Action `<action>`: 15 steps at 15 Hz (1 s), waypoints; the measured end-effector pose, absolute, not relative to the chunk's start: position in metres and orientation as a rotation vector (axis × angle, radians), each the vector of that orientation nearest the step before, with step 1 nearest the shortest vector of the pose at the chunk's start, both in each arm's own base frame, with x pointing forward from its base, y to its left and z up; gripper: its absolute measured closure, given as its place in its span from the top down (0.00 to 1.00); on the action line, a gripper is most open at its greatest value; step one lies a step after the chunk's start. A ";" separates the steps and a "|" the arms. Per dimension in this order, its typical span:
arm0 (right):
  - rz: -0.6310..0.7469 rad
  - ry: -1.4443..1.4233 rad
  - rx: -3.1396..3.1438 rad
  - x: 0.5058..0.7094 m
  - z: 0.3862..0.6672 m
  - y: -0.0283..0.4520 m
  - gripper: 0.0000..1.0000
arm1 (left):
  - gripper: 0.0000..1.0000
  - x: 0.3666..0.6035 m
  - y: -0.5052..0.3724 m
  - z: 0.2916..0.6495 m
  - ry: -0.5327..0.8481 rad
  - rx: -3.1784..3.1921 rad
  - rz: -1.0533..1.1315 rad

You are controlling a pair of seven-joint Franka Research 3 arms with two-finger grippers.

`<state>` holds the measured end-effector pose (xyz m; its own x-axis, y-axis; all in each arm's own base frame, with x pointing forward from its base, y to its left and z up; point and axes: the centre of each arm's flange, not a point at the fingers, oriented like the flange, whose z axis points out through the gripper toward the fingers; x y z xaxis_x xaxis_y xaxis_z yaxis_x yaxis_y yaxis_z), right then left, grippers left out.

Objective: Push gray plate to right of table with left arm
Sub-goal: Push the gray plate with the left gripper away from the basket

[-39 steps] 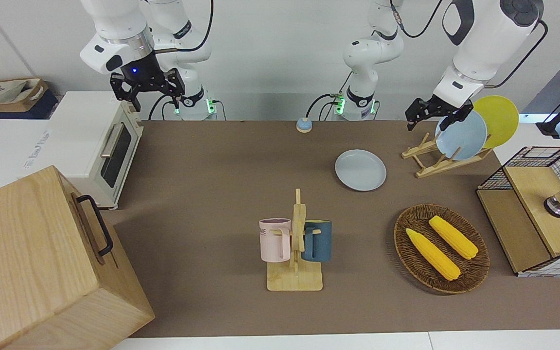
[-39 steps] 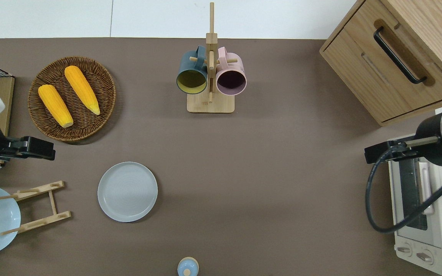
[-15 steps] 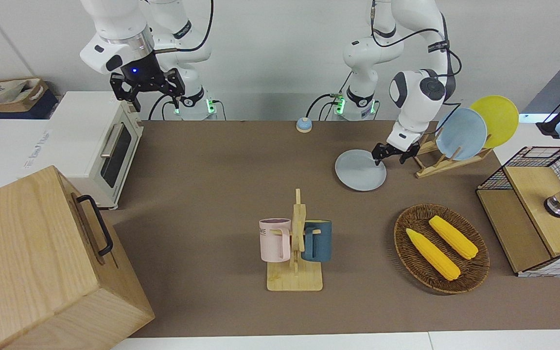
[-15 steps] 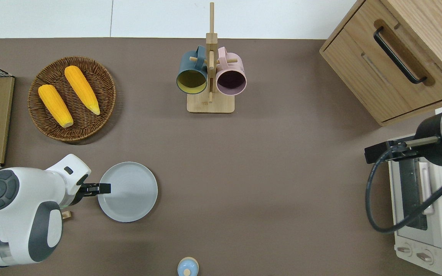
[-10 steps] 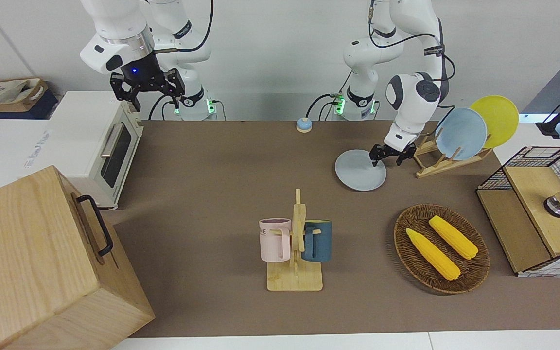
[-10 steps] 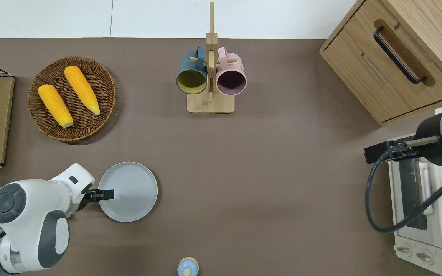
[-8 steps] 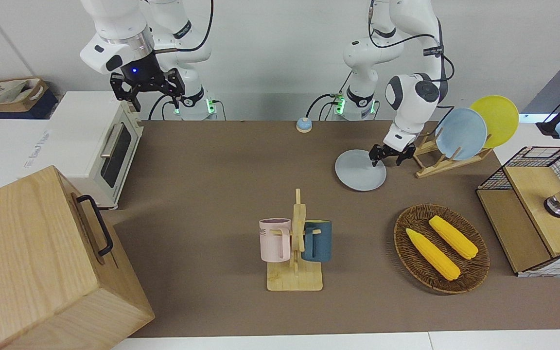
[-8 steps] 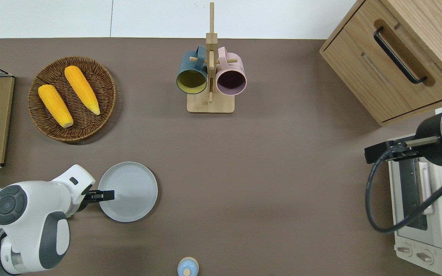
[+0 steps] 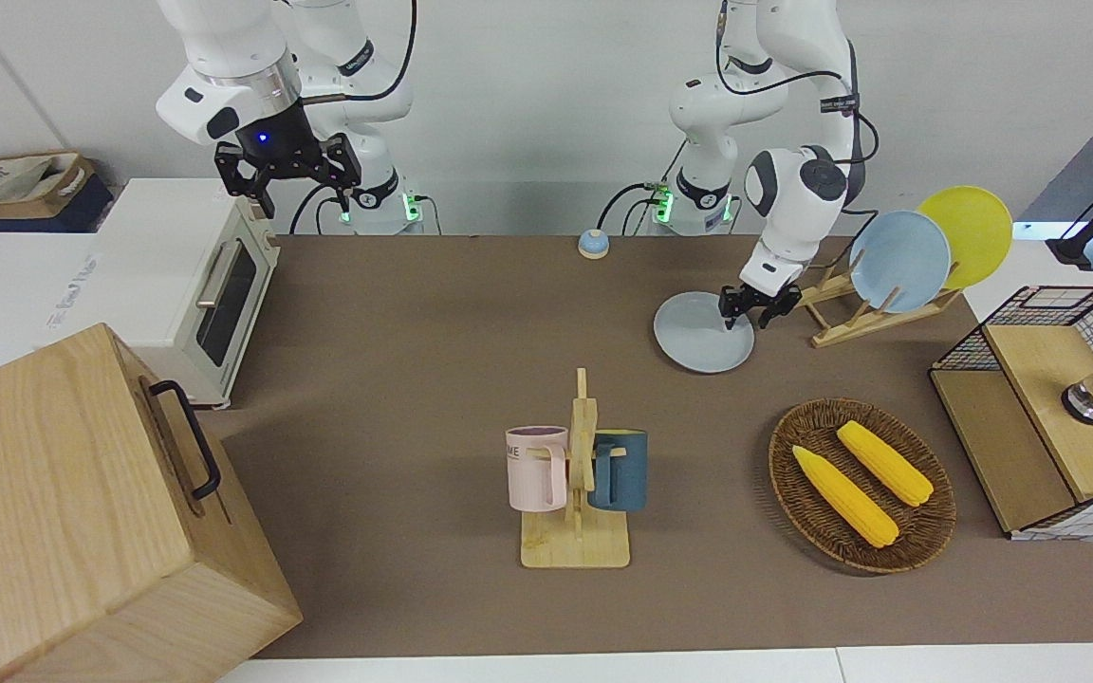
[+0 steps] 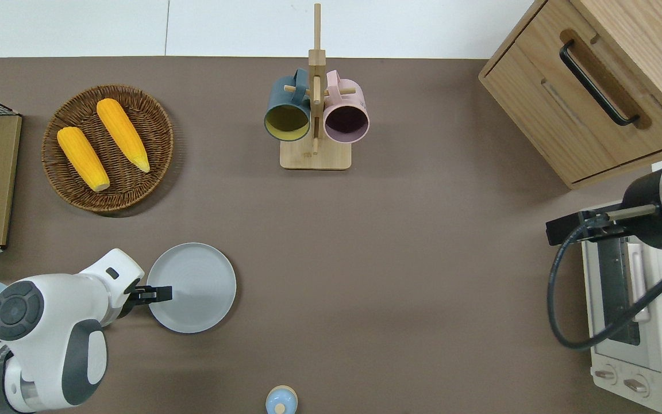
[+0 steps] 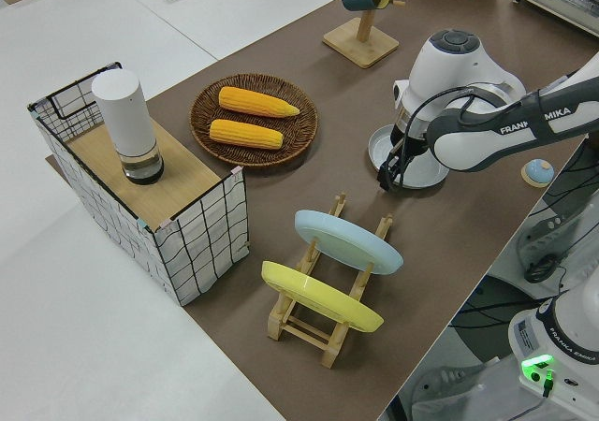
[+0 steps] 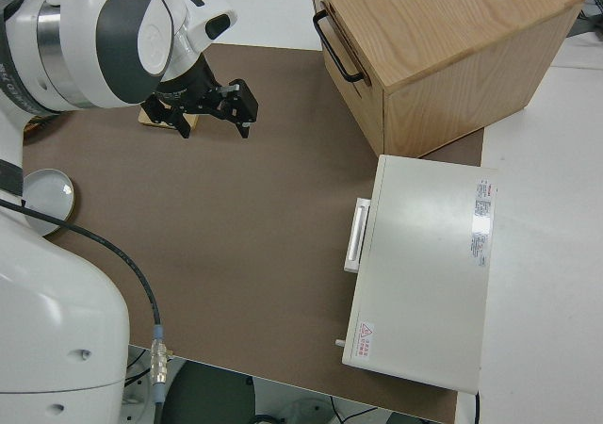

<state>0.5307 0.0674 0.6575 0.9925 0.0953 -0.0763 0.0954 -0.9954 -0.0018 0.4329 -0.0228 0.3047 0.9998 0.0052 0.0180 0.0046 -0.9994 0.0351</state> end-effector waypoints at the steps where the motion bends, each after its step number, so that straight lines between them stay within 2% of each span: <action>1: -0.120 0.150 3.134 0.531 0.657 0.067 0.99 | 0.51 0.433 -0.023 0.305 0.010 3.105 0.031; 5: -0.120 0.150 3.134 0.531 0.657 0.067 0.99 | 0.07 0.434 -0.022 0.304 0.018 3.103 0.045; 6: -0.120 0.150 3.134 0.531 0.657 0.067 0.99 | 0.03 0.434 -0.022 0.305 0.024 3.100 0.052; 11: -0.120 0.150 3.134 0.531 0.657 0.067 0.99 | 0.03 0.435 -0.024 0.305 0.044 3.085 0.068; 15: -0.120 0.150 3.134 0.531 0.657 0.067 0.99 | 0.03 0.435 -0.066 0.304 0.051 3.035 0.092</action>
<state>0.5307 0.0673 0.6575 0.9925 0.0952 -0.0763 0.0954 -0.9954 -0.0018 0.4352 -0.0664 0.3035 0.9976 0.0366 0.0585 0.0303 -0.9940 0.1051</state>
